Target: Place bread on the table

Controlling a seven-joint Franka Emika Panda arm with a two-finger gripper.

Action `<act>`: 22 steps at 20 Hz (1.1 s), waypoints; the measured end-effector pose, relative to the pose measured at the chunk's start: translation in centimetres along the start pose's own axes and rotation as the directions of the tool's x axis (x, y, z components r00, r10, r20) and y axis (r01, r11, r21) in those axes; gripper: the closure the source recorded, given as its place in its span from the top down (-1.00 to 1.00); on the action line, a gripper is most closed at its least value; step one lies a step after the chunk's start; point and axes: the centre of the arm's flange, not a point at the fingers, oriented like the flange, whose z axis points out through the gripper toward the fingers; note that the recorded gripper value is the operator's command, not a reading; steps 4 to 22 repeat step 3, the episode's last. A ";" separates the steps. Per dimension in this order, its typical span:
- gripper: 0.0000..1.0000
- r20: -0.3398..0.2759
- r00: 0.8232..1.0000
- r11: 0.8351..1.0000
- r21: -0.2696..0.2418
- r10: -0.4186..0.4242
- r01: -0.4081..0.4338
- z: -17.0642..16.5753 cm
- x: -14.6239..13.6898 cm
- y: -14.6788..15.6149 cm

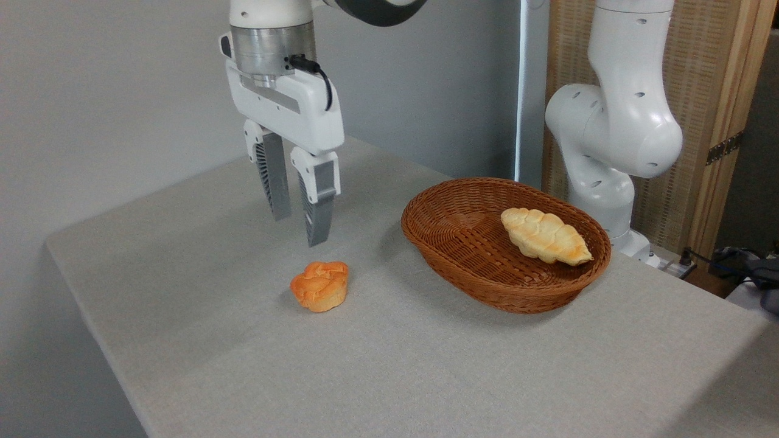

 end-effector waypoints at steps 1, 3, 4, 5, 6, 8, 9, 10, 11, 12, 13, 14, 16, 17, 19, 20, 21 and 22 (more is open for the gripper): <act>1.00 0.006 1.000 1.000 -0.004 -0.007 0.007 0.0 -0.3 -0.3; 1.00 0.017 1.000 1.000 -0.012 -0.010 0.010 -0.1 -0.6 -0.3; 1.00 0.017 1.000 1.000 -0.012 -0.010 0.010 -0.1 -0.6 -0.3; 1.00 0.017 1.000 1.000 -0.012 -0.010 0.010 -0.1 -0.6 -0.3; 1.00 0.017 1.000 1.000 -0.012 -0.010 0.010 -0.1 -0.6 -0.3; 1.00 0.017 1.000 1.000 -0.012 -0.010 0.010 -0.1 -0.6 -0.3; 1.00 0.017 1.000 1.000 -0.012 -0.010 0.010 -0.1 -0.6 -0.3; 1.00 0.017 1.000 1.000 -0.012 -0.010 0.010 -0.1 -0.6 -0.3; 1.00 0.017 1.000 1.000 -0.012 -0.010 0.010 -0.1 -0.6 -0.3; 1.00 0.017 1.000 1.000 -0.012 -0.010 0.010 -0.1 -0.6 -0.3; 1.00 0.017 1.000 1.000 -0.012 -0.010 0.010 -0.1 -0.6 -0.3; 1.00 0.017 1.000 1.000 -0.012 -0.010 0.010 -0.1 -0.6 -0.3; 1.00 0.017 1.000 1.000 -0.012 -0.010 0.010 -0.1 -0.6 -0.3; 1.00 0.017 1.000 1.000 -0.012 -0.010 0.010 -0.1 -0.6 -0.3; 1.00 0.017 1.000 1.000 -0.012 -0.010 0.010 -0.1 -0.6 -0.3; 1.00 0.017 1.000 1.000 -0.012 -0.010 0.010 -0.1 -0.6 -0.3; 1.00 0.017 1.000 1.000 -0.012 -0.010 0.010 -0.1 -0.6 -0.3; 1.00 0.017 1.000 1.000 -0.012 -0.010 0.010 -0.1 -0.6 -0.3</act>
